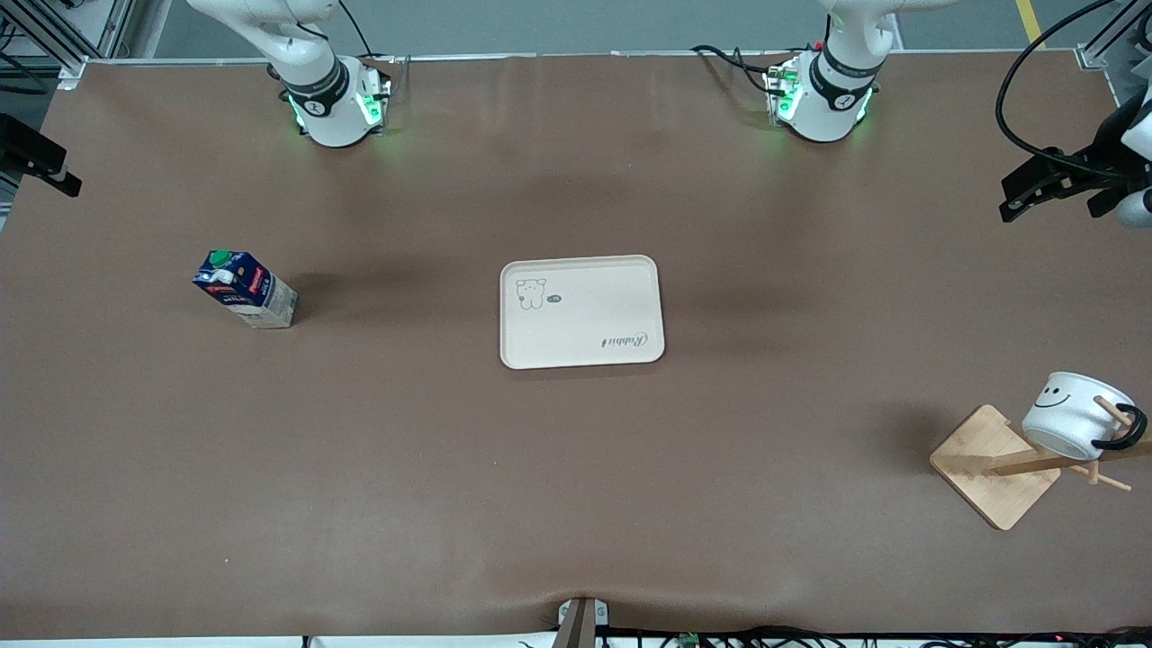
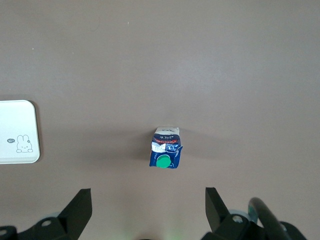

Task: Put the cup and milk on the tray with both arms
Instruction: 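Move the left gripper toward the white mug on the wooden stand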

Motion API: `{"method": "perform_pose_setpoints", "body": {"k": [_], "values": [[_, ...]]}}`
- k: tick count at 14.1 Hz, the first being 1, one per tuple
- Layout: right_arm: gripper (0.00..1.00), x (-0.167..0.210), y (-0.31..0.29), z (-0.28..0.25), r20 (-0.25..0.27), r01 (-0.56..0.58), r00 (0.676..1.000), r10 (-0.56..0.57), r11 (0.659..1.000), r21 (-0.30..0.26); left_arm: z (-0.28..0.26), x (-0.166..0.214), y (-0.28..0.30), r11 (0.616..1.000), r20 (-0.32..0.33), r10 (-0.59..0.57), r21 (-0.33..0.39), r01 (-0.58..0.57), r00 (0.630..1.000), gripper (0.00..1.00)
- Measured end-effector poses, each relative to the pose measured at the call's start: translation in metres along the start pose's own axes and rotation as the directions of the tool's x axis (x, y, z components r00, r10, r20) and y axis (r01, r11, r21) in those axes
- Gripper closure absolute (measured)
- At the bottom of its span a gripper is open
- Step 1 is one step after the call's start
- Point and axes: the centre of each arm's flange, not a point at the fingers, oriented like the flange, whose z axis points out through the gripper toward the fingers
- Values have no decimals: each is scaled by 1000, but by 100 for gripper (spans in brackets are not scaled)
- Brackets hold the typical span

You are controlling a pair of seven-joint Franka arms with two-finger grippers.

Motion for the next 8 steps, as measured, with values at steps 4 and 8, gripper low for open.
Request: {"method": "perform_pose_setpoints", "body": {"k": [4, 8], "values": [[0, 0, 0, 0, 0, 0, 1000, 0, 1000, 0, -2, 1, 0, 1000, -7, 0, -1, 0, 1000, 0], [0, 0, 0, 0, 0, -1, 1000, 1, 1000, 0, -5, 9, -2, 1000, -25, -4, -4, 4, 1000, 0]]}}
